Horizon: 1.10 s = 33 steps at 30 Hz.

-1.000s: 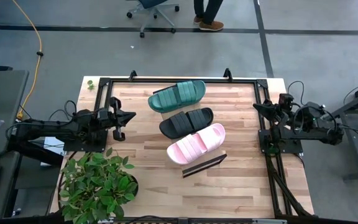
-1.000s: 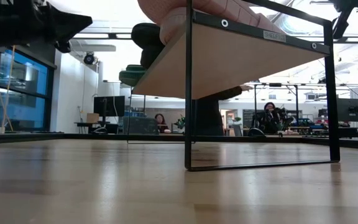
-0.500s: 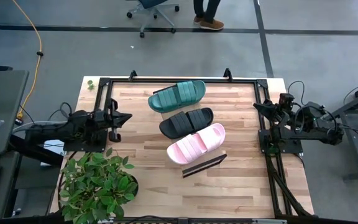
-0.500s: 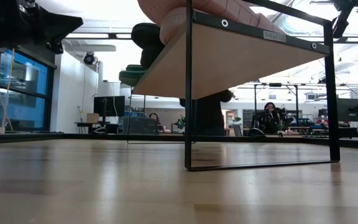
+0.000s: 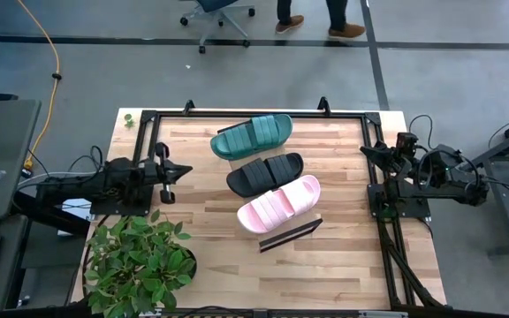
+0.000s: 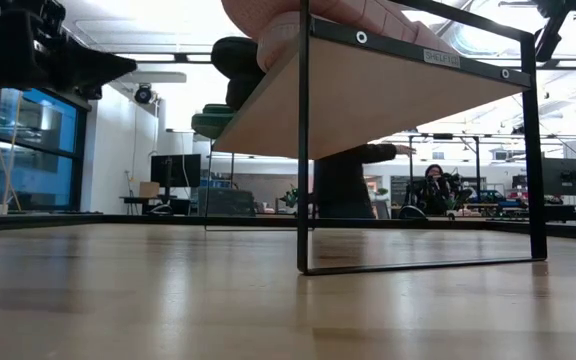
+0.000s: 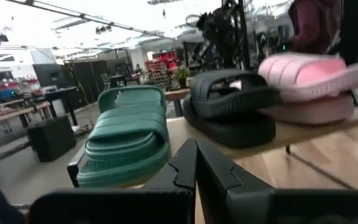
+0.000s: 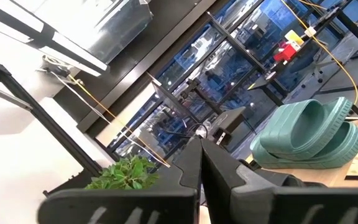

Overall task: Pick and place slides into the shelf
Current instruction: Return to Home Position

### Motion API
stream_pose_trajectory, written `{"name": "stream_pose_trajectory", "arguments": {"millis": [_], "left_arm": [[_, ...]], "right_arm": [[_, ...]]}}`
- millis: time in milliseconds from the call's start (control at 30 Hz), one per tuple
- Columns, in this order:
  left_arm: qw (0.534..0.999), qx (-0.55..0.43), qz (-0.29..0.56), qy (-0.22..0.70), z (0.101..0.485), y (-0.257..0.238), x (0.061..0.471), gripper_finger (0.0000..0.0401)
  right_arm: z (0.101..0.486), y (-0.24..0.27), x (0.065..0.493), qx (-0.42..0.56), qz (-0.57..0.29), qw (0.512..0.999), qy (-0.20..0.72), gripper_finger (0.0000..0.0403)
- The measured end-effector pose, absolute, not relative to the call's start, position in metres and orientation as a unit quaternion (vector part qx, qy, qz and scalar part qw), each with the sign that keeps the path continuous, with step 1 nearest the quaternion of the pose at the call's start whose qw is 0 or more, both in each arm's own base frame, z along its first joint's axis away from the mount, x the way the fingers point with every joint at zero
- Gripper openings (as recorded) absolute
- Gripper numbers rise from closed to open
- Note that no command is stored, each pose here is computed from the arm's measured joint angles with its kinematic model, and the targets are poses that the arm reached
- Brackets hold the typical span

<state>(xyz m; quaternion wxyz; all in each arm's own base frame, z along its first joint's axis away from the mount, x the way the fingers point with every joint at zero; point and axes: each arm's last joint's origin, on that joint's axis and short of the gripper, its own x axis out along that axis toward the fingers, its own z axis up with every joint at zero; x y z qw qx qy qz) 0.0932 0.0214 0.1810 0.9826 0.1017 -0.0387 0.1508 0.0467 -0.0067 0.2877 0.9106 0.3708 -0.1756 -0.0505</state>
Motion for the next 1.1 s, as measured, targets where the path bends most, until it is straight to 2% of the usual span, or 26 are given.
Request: {"name": "stream_pose_trajectory", "arguments": {"millis": [233,700,1100], "left_arm": [[0.983,0.114,0.143,0.020,0.170,0.021,0.094,0.0000],[0.983,0.139,0.116,0.023,0.170,0.020,0.095,0.0000],[0.985,0.129,0.114,0.020,0.170,0.020,0.095,0.0001]], "right_arm": [[0.288,-0.007,0.047,0.380,-0.055,0.906,-0.179,0.0000],[0.289,-0.007,0.046,0.381,-0.056,0.904,-0.184,0.0000],[0.306,-0.004,0.040,0.269,-0.003,0.929,-0.254,0.0000]]}}
